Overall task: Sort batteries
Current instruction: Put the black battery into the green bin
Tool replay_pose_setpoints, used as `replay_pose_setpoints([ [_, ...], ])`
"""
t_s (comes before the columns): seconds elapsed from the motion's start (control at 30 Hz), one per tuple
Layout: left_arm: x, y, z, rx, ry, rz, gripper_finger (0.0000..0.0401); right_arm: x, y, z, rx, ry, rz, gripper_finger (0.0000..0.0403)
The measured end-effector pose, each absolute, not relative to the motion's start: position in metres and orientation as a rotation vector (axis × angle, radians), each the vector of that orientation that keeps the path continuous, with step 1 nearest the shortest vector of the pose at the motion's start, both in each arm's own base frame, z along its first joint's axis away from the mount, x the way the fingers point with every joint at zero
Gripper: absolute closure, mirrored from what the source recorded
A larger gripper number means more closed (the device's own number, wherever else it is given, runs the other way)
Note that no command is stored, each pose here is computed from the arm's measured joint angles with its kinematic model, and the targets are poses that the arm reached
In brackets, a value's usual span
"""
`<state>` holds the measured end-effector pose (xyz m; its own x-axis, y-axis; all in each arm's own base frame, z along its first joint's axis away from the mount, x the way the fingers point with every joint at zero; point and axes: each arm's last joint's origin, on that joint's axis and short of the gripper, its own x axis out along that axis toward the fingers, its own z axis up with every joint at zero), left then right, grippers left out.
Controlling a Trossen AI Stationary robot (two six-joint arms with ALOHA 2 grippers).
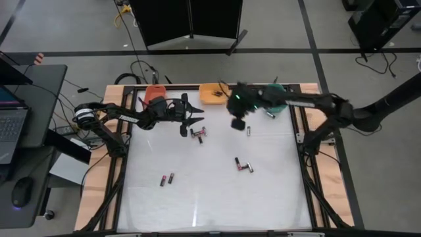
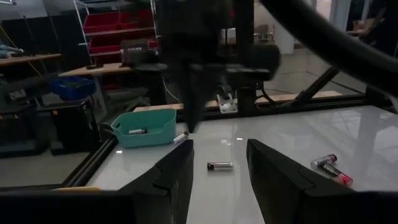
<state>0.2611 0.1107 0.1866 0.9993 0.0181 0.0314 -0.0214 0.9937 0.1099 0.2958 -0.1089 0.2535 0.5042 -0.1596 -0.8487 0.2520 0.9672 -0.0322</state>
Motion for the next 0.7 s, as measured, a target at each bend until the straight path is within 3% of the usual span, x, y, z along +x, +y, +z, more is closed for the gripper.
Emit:
replay_pose_setpoints([
  [0.2, 0.261, 0.111, 0.186, 0.11, -0.03, 0.02, 0.0245, 0.253, -0.085, 0.22, 0.377, 1.0, -0.538, 0.0378],
  [0.43, 0.261, 0.111, 0.185, 0.102, -0.016, 0.02, 0.0245, 0.242, -0.072, 0.187, 0.584, 1.005, -0.737, 0.0307],
  [0.57, 0.261, 0.111, 0.185, 0.102, -0.013, 0.02, 0.0245, 0.24, -0.072, 0.178, 0.574, 1.03, -0.856, 0.0266],
  [0.7, 0.261, 0.111, 0.185, 0.104, -0.012, 0.02, 0.0245, 0.227, -0.077, 0.176, 0.444, 1.18, -0.845, 0.0241],
])
